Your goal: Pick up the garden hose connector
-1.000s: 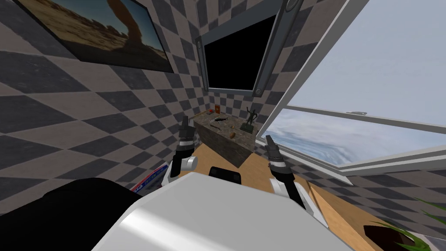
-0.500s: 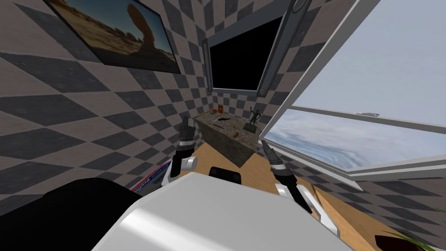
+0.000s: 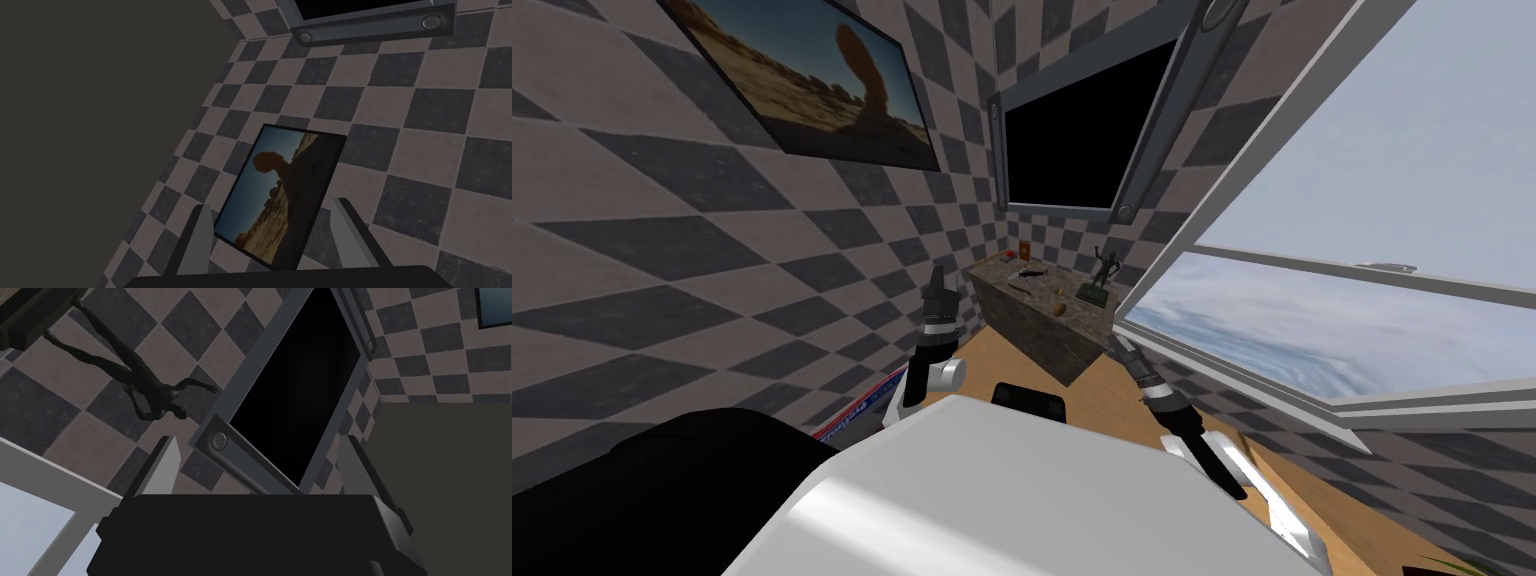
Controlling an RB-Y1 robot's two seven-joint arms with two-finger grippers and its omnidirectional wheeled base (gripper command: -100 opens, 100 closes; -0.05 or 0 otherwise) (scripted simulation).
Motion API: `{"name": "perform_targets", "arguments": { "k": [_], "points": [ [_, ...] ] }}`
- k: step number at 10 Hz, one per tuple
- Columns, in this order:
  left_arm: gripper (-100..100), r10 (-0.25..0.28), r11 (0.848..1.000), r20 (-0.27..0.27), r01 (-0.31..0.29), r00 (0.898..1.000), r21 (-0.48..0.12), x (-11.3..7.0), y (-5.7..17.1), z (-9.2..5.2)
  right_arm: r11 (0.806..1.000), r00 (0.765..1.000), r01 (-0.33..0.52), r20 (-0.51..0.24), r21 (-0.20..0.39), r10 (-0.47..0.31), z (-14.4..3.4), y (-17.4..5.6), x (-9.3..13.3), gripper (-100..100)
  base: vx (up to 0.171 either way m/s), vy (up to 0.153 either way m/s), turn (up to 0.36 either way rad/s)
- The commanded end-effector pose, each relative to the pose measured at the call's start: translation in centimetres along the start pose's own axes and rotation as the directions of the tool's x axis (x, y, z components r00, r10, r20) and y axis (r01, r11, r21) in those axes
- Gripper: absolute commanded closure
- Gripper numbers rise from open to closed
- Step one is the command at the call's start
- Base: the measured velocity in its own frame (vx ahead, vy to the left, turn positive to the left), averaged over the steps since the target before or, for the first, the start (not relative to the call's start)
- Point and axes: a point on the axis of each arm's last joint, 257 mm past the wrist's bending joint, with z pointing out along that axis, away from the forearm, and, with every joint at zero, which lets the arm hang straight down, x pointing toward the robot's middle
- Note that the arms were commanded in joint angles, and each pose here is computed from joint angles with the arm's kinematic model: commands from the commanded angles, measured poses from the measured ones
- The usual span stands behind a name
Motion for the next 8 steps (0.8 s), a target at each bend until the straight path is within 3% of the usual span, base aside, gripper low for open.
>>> {"name": "perform_targets", "arguments": {
  "k": [1, 2, 5, 7, 8],
  "points": [
    [0, 0.000, 1.000, 0.000, 0.000, 1.000, 0.000, 0.0, 0.0, 0.0, 0.999, 0.998, 0.040, -0.047, 0.009, -0.040, -0.6, -1.0, 0.5, -100, -0.012, 0.060, 0.041],
    [0, 0.000, 1.000, 0.000, 0.000, 1.000, 0.000, 0.0, 0.0, 0.0, 0.996, 0.991, 0.087, -0.107, 0.032, -0.084, -1.7, -2.7, 1.8, -100, -0.008, 0.080, 0.097],
    [0, 0.000, 1.000, 0.000, 0.000, 1.000, 0.000, 0.0, 0.0, 0.0, 0.984, 0.966, 0.170, -0.206, 0.045, -0.158, -3.4, -5.2, 2.7, -100, 0.006, 0.069, 0.055],
    [0, 0.000, 1.000, 0.000, 0.000, 1.000, 0.000, 0.0, 0.0, 0.0, 0.970, 0.933, 0.239, -0.288, 0.053, -0.214, -5.1, -7.5, 3.4, -100, 0.013, 0.070, 0.078],
    [0, 0.000, 1.000, 0.000, 0.000, 1.000, 0.000, 0.0, 0.0, 0.0, 0.956, 0.904, 0.288, -0.348, 0.060, -0.250, -6.6, -9.3, 4.2, -100, 0.029, 0.090, 0.084]
  ]
}}
